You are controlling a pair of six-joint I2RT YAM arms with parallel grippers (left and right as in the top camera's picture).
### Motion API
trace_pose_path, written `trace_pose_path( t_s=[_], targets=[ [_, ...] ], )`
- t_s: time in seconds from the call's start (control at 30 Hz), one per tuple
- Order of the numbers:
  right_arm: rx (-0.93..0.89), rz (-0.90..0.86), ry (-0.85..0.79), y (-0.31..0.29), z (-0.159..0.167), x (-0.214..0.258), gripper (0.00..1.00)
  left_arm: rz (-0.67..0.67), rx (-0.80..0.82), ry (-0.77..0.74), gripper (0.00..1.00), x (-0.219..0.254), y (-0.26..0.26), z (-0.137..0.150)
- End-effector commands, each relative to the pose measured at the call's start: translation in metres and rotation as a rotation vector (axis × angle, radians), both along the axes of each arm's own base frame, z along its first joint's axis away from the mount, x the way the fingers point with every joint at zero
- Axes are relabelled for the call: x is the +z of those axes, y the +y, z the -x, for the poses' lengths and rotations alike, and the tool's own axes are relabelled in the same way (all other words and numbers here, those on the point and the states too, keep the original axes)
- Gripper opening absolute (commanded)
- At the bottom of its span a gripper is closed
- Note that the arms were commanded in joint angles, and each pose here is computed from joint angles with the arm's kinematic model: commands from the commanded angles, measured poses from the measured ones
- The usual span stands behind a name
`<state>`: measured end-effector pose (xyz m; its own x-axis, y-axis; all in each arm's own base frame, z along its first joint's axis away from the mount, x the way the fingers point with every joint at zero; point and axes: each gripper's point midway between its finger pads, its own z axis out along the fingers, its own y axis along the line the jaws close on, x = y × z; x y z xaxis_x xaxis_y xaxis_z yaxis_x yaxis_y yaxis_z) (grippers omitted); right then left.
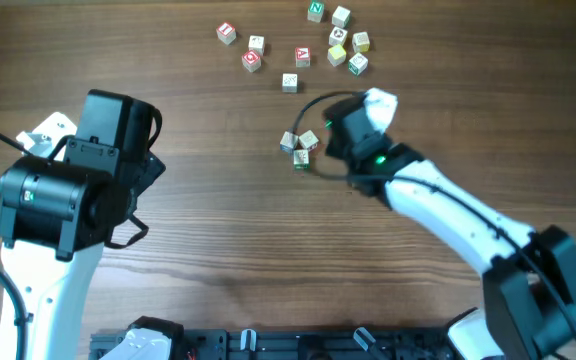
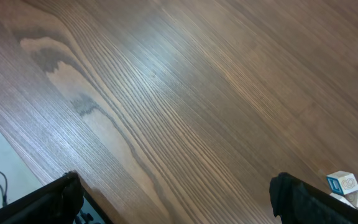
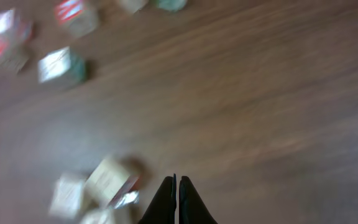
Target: Form a circle
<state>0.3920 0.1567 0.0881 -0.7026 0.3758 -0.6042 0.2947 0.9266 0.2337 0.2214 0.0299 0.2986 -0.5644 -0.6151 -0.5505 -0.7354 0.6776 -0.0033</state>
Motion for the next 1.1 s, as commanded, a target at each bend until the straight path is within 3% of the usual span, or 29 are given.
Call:
trace_pose_path(
  t_s=[0.0, 0.2, 0.43, 1.07],
  targets=[
    [0.031, -0.056, 0.094, -0.011, -0.012, -0.04, 0.05, -0.001, 0.008, -0.009, 1.0, 0.002, 0.002, 0.001],
    [0.218, -0.176, 0.153, 0.004, -0.026, -0.084, 0.05, -0.001, 0.008, -0.009, 1.0, 0.002, 0.002, 0.001],
    [0.359, -0.275, 0.123, 0.023, -0.035, -0.095, 0.05, -0.001, 0.008, -0.009, 1.0, 0.002, 0.002, 0.001],
    [0.439, -0.332, 0.113, 0.039, -0.032, -0.09, 0.04, -0.001, 0.008, -0.009, 1.0, 0.002, 0.002, 0.001]
  ],
)
